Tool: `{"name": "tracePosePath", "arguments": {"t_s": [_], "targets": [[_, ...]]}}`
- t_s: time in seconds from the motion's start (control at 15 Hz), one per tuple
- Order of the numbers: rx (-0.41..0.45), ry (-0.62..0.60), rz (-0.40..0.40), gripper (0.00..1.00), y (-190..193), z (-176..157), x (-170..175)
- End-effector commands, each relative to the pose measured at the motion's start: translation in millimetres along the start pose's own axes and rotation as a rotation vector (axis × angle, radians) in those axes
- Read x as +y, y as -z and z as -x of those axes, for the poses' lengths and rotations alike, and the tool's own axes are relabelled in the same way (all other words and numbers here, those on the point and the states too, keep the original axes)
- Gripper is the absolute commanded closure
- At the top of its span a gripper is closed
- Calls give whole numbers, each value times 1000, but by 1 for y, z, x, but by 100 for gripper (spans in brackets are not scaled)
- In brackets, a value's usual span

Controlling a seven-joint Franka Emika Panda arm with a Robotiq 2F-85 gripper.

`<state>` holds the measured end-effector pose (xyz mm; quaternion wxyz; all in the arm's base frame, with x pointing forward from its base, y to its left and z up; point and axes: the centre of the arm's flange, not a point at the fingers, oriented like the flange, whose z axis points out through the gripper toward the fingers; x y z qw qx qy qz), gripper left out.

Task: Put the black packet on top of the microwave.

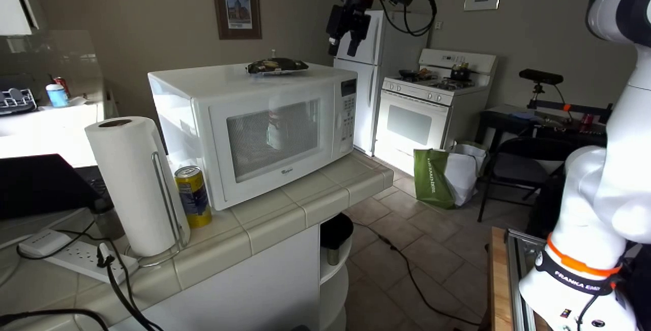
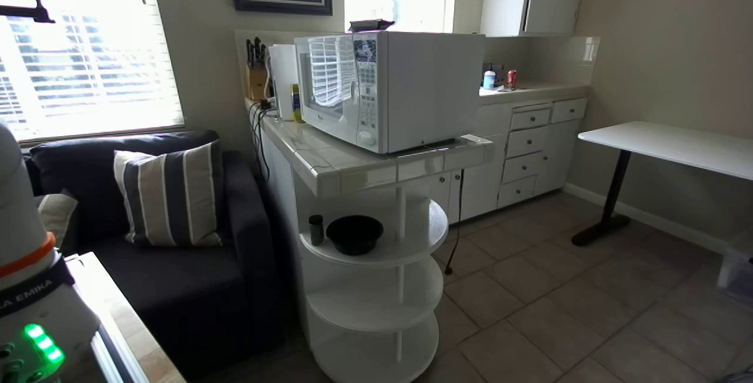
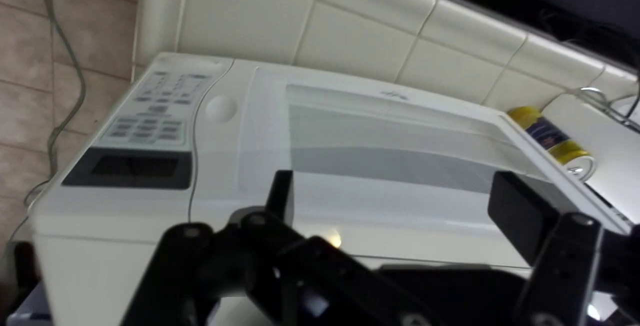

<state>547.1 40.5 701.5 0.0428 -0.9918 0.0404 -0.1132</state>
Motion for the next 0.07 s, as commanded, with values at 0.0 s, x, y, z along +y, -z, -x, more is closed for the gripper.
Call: {"name": "tracePosePath", "arguments": {"t_s": [0.0], "targets": [[-7, -4, -8, 0, -1, 5, -2]]}}
